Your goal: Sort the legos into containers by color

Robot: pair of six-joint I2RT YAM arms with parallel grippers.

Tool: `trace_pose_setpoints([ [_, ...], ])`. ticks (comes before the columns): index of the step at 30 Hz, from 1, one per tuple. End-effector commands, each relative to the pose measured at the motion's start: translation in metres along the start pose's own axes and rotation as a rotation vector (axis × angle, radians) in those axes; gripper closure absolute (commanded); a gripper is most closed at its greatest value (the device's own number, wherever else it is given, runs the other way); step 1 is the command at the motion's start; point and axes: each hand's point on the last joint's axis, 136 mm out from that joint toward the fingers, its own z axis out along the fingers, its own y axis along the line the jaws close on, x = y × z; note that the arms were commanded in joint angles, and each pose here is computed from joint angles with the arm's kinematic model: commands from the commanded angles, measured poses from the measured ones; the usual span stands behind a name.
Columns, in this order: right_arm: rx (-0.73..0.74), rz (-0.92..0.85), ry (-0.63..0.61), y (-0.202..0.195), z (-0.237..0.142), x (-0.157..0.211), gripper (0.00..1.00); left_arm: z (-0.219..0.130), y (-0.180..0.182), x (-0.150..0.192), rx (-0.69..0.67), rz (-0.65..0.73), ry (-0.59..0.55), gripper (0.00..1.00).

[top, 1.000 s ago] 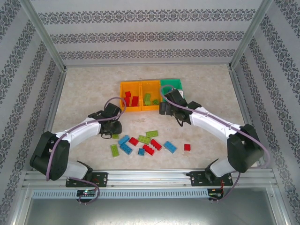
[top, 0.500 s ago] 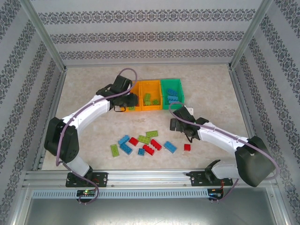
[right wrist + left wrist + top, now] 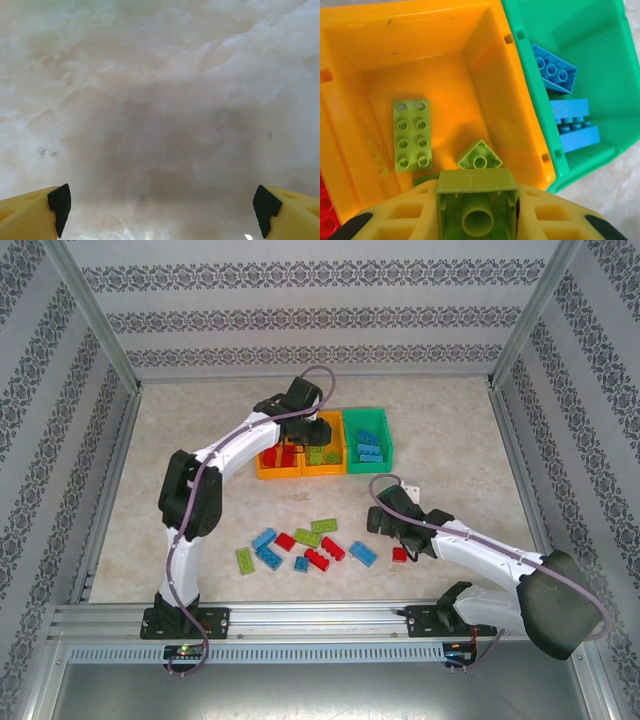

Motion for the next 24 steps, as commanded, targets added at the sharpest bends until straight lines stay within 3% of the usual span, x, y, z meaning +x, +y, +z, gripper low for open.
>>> trace_pose_setpoints([
  [1,-0.029,-0.060,-0.030,0.013,-0.007,-0.003,0.04,0.003,0.003,-0.003,-0.047,0.013,0.010,0.73],
  [5,0.051,-0.081,-0.007,0.009,-0.011,-0.001,0.04,0.010,0.005,-0.007,-0.059,0.005,0.002,0.65],
  [11,0.118,-0.015,0.108,-0.002,-0.010,0.021,0.09,0.003,0.007,-0.001,-0.089,0.029,-0.003,0.34],
  [24,0.099,0.098,0.232,-0.021,-0.025,0.063,0.28,-0.032,0.006,0.028,-0.079,0.076,-0.079,0.09],
])
